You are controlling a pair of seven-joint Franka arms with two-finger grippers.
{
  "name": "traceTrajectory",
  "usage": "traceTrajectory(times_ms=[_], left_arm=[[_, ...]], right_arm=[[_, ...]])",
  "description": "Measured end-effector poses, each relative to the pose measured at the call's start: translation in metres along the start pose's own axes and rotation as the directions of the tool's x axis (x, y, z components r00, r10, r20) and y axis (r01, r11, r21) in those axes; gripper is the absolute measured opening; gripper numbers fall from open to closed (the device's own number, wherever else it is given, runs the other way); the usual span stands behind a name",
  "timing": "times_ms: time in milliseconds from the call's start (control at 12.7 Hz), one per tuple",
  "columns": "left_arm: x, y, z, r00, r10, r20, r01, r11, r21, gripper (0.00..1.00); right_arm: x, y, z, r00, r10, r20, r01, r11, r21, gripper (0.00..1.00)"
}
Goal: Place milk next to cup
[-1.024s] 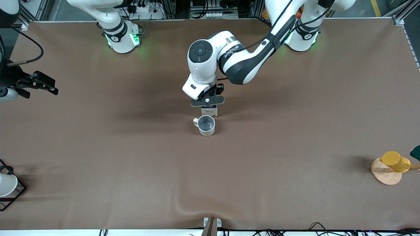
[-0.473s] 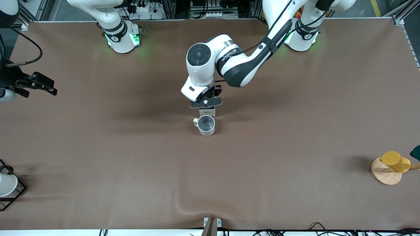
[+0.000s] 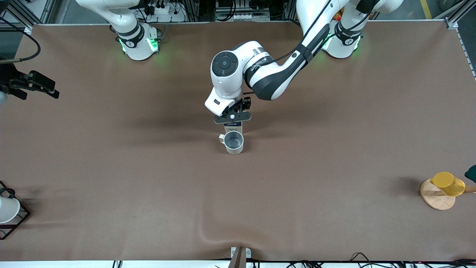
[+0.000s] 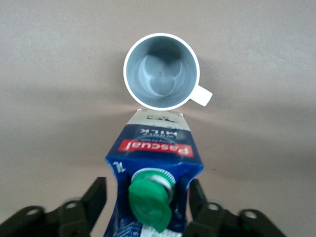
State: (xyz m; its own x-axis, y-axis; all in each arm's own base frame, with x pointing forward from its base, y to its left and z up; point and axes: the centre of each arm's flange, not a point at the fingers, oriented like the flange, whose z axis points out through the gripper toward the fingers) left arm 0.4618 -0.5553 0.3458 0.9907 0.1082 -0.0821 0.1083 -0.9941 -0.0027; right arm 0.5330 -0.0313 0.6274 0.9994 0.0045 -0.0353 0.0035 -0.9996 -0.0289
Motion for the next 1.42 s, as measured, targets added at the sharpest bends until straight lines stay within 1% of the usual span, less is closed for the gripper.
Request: traceTrajectory(times_ms=[79, 158, 315, 394, 552, 630, 788, 945, 1024, 1182, 1418], left_arm=[[0.000, 0.000, -0.001, 1.000, 0.000, -0.002, 0.000, 1.000, -0.003, 0.94], [0.001, 0.001, -0.004, 1.000, -0.001, -0.005, 0.001, 1.000, -0.007, 1.00], [0.004, 0.000, -0.020, 1.000, -0.007, -0.018, 0.006, 1.000, -0.022, 1.00], [0.009, -0.006, -0.037, 1.000, -0.017, -0.026, 0.016, 1.000, -0.023, 1.00], [0.027, -0.036, -0.097, 0.997, -0.043, -0.070, 0.041, 0.999, -0.035, 1.00], [0.039, -0.061, -0.135, 0.993, -0.054, -0.101, 0.051, 0.998, -0.038, 1.00], [0.070, -0.139, -0.208, 0.986, -0.082, -0.145, 0.079, 0.997, -0.021, 1.00], [0.102, -0.219, -0.260, 0.973, -0.133, -0.191, 0.130, 0.991, -0.030, 1.00], [0.116, -0.257, -0.276, 0.969, -0.137, -0.206, 0.134, 0.991, -0.027, 1.00], [0.134, -0.316, -0.289, 0.969, -0.137, -0.203, 0.140, 0.990, 0.001, 1.00], [0.147, -0.374, -0.291, 0.980, -0.134, -0.146, 0.139, 0.990, 0.026, 1.00]], right_arm=[[-0.001, 0.005, 0.000, 1.000, 0.009, 0.007, -0.009, 1.000, 0.001, 1.00], [-0.002, 0.010, 0.000, 1.000, 0.019, 0.012, -0.019, 1.000, 0.001, 1.00], [-0.003, 0.017, -0.001, 0.999, 0.033, 0.011, -0.033, 0.999, 0.002, 1.00], [-0.004, 0.018, -0.003, 0.999, 0.033, 0.008, -0.034, 0.999, 0.002, 1.00], [-0.004, 0.017, -0.004, 0.999, 0.032, 0.006, -0.032, 0.999, 0.002, 1.00], [-0.004, 0.017, -0.004, 0.999, 0.032, 0.006, -0.032, 0.999, 0.002, 1.00], [-0.004, 0.016, -0.004, 0.999, 0.031, 0.006, -0.031, 1.000, 0.002, 1.00], [-0.004, 0.016, -0.004, 1.000, 0.031, 0.008, -0.031, 1.000, 0.002, 1.00], [-0.004, 0.016, -0.003, 1.000, 0.030, 0.008, -0.030, 1.000, 0.002, 1.00], [-0.004, 0.015, -0.003, 1.000, 0.029, 0.010, -0.029, 1.000, 0.002, 1.00], [-0.004, 0.015, -0.003, 1.000, 0.028, 0.011, -0.029, 1.000, 0.002, 1.00]])
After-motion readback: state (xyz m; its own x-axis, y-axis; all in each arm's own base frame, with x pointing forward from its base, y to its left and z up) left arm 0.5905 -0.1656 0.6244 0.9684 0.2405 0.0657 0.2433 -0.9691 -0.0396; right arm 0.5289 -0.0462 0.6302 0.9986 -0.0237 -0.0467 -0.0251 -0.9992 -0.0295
